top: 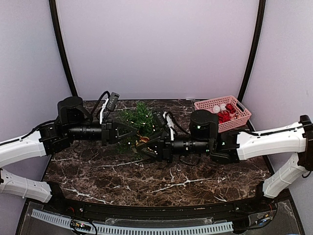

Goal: Decorate the small christmas tree
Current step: Pass from the right arm to the left

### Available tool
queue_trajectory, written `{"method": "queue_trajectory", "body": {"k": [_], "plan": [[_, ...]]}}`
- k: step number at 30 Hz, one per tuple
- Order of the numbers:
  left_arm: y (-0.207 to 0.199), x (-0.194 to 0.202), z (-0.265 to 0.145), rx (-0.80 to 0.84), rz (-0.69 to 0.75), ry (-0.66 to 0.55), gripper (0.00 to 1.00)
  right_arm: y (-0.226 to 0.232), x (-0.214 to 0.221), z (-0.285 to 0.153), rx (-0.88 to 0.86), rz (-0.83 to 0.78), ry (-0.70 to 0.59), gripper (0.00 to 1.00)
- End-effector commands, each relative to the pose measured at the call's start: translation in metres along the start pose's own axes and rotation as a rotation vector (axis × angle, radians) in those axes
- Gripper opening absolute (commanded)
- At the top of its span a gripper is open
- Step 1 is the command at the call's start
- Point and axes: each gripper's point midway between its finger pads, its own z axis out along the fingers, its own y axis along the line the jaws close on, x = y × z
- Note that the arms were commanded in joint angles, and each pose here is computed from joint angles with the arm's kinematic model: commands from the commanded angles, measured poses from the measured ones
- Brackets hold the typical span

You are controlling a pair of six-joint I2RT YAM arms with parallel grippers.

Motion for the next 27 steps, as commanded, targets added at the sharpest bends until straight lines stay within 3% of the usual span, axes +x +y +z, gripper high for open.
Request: {"method": "queue_trajectory", "body": {"k": [1,9,18,22,27], "plan": [[0.004,-0.016,-0.006,-0.029,-0.025,-0.128,0.00,-0.007,-0.012,-0.004,0.028,0.033,-0.091,0.35],[0.026,-0.003,-0.014,-0.113,-0.100,-0.182,0.00,-0.022,-0.001,0.005,0.048,0.110,-0.125,0.35],[0.039,0.014,-0.013,-0.156,-0.130,-0.137,0.00,-0.031,0.011,0.016,0.050,0.150,-0.115,0.35],[0.025,0.013,-0.014,-0.112,-0.100,-0.092,0.29,-0.034,0.018,0.018,0.072,0.110,-0.064,0.35],[0.008,0.021,-0.006,-0.028,-0.055,0.035,0.48,-0.023,0.028,0.020,0.063,0.016,0.013,0.35]]}}
